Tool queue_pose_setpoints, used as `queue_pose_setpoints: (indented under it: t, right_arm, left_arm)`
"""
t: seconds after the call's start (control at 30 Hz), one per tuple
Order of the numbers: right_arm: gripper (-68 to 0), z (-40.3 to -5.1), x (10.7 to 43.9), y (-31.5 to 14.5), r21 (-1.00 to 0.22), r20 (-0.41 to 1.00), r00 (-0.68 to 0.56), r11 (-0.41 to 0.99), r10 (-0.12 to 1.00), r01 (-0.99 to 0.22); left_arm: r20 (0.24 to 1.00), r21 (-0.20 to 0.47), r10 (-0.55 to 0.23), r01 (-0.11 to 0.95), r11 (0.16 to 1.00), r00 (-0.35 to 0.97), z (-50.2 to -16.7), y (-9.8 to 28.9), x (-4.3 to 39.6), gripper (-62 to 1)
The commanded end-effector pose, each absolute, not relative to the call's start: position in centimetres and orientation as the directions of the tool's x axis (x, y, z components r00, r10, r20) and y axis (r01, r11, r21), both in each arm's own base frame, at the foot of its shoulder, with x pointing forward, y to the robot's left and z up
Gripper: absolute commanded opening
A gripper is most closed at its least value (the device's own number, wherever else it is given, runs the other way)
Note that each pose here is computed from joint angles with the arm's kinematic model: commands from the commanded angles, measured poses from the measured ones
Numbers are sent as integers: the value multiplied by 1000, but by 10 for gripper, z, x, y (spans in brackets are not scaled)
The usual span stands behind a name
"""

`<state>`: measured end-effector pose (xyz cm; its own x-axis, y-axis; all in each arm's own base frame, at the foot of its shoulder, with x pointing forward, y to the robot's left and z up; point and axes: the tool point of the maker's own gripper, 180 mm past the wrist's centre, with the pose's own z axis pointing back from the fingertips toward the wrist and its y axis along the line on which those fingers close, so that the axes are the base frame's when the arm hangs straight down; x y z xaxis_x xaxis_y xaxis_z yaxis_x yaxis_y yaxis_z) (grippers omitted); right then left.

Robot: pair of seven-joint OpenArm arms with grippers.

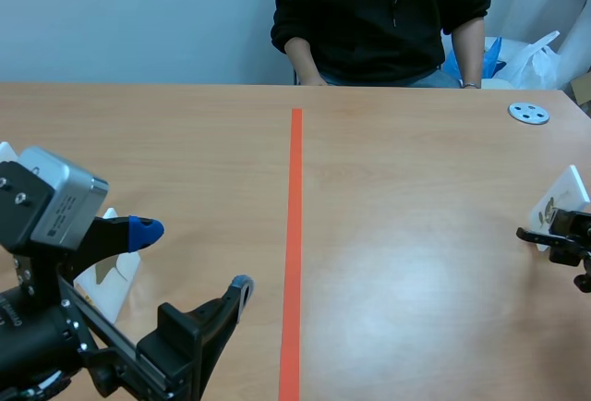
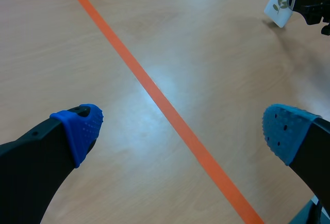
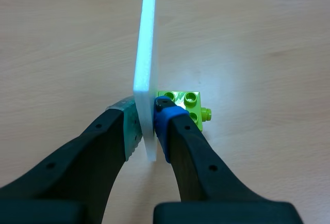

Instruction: Sort the leaf by its shape. The table is split by an orange tape line. A compound leaf with several leaflets goes to the left side, a simple leaf with one blade goes to the right side. Return to the home posture when a red brick is placed on the table.

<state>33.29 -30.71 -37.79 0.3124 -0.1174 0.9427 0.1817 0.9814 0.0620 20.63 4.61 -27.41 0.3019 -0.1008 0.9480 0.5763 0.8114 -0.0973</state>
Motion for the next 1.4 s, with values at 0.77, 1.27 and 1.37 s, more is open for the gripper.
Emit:
queue_pose_setpoints:
  t: [0.77,1.27,1.37]
  right_arm:
    - [-83,-337,348,-309,18,984,173,990,-42,140]
    - [-18,-281,310,-248,-115,981,145,989,127,-88]
    - [-18,-271,296,-227,-120,981,138,983,140,-141]
  left_arm:
    - [961,-97,-74,574,813,267,-261,44,209,14]
    - [961,-98,-73,575,813,267,-261,44,209,14]
    - [961,-98,-73,575,813,267,-261,44,209,14]
